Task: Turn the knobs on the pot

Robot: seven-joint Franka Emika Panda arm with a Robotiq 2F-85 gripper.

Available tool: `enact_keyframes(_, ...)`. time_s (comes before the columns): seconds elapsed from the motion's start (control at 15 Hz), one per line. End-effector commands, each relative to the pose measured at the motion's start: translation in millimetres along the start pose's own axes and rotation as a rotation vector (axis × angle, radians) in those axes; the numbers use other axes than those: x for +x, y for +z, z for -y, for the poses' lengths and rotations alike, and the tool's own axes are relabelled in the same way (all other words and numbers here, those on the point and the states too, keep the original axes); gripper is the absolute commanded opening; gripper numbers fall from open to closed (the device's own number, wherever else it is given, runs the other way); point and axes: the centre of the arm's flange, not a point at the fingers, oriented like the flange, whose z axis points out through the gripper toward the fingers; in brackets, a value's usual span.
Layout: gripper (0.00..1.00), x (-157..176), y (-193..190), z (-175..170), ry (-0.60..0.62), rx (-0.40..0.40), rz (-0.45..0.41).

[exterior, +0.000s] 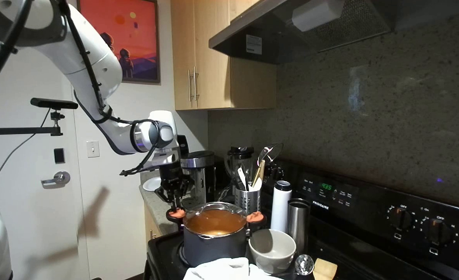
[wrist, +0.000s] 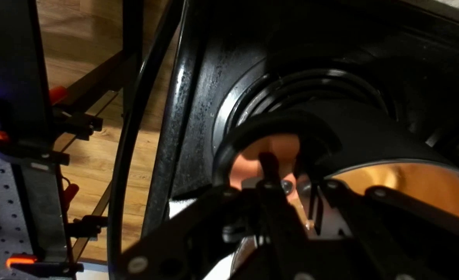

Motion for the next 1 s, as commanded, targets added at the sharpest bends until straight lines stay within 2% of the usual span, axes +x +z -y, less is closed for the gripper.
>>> enact_keyframes(0.0, 0.05, -12.2, -1.0, 2.6, 0.020, 0.001, -0.034)
enact_keyframes(0.47, 0.05, -18.6, -4.3, 0.1, 0.121, 0.011, -0.140)
enact_keyframes(0.93, 0.05, -21.3, -2.3, 1.9, 0.197, -0.014, -0.142)
